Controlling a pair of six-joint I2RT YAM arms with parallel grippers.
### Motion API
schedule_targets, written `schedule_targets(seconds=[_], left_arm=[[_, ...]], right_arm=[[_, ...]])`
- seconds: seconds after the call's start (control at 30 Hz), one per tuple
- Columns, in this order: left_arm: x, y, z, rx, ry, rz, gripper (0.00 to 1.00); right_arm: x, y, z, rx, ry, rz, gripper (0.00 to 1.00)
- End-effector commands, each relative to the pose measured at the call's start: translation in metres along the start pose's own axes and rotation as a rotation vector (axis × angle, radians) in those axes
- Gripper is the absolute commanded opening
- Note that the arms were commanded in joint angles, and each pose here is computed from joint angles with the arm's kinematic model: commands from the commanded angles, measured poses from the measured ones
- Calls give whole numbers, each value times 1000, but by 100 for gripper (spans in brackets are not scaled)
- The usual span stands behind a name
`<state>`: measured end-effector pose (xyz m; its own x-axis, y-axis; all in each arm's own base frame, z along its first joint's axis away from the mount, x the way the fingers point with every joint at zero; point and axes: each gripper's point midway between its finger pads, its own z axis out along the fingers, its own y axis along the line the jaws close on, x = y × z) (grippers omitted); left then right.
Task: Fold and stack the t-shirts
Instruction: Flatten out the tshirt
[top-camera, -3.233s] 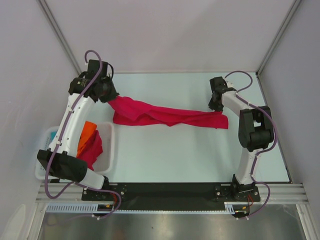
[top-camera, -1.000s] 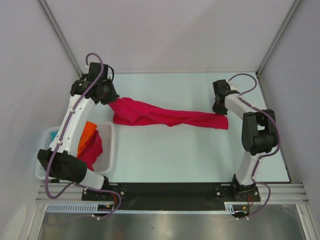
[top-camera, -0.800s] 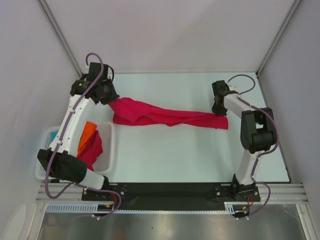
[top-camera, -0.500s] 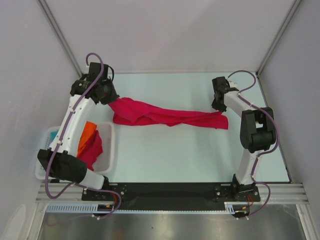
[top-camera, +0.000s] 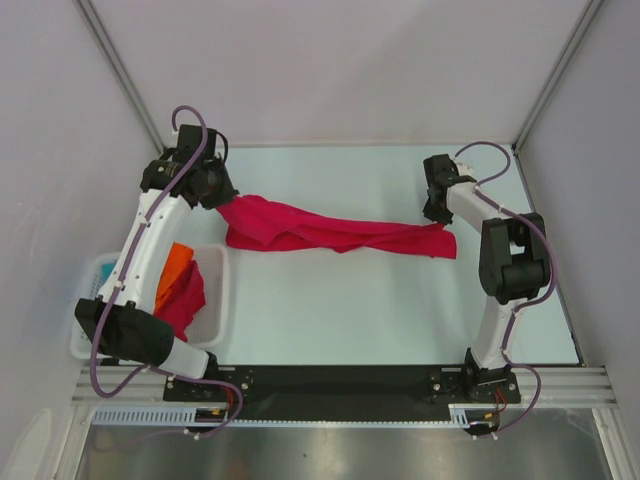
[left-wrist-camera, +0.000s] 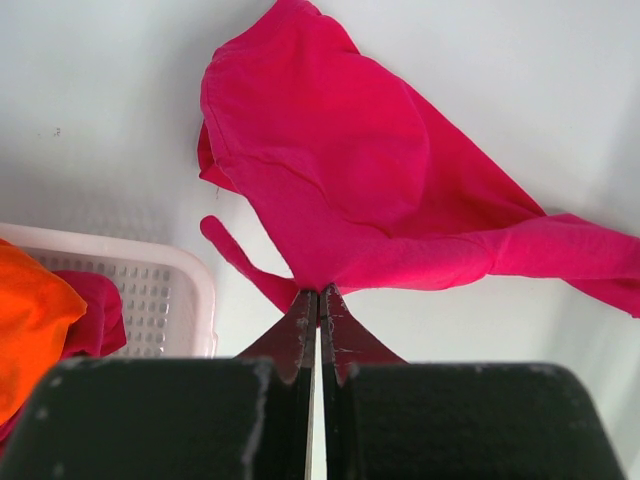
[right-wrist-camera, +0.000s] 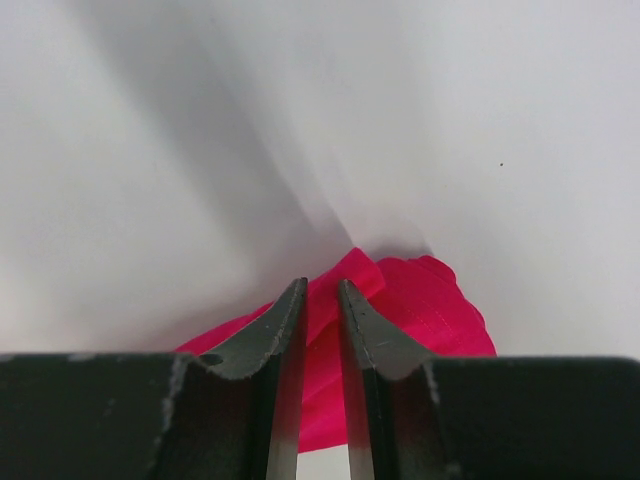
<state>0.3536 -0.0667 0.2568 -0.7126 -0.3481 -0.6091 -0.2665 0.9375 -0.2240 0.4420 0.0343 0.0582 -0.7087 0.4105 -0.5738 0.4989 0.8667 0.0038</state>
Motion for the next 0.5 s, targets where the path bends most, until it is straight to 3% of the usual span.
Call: schedule_targets(seconds=[0.0,0.47], left_arm=[[-16,-1,-8,18,-60,7,2],[-15,-1,-8,16,-59,5,2]], right_arm=[[0,2,7,7,-8,-2,24],[13,-2,5,13,11,-2,24]])
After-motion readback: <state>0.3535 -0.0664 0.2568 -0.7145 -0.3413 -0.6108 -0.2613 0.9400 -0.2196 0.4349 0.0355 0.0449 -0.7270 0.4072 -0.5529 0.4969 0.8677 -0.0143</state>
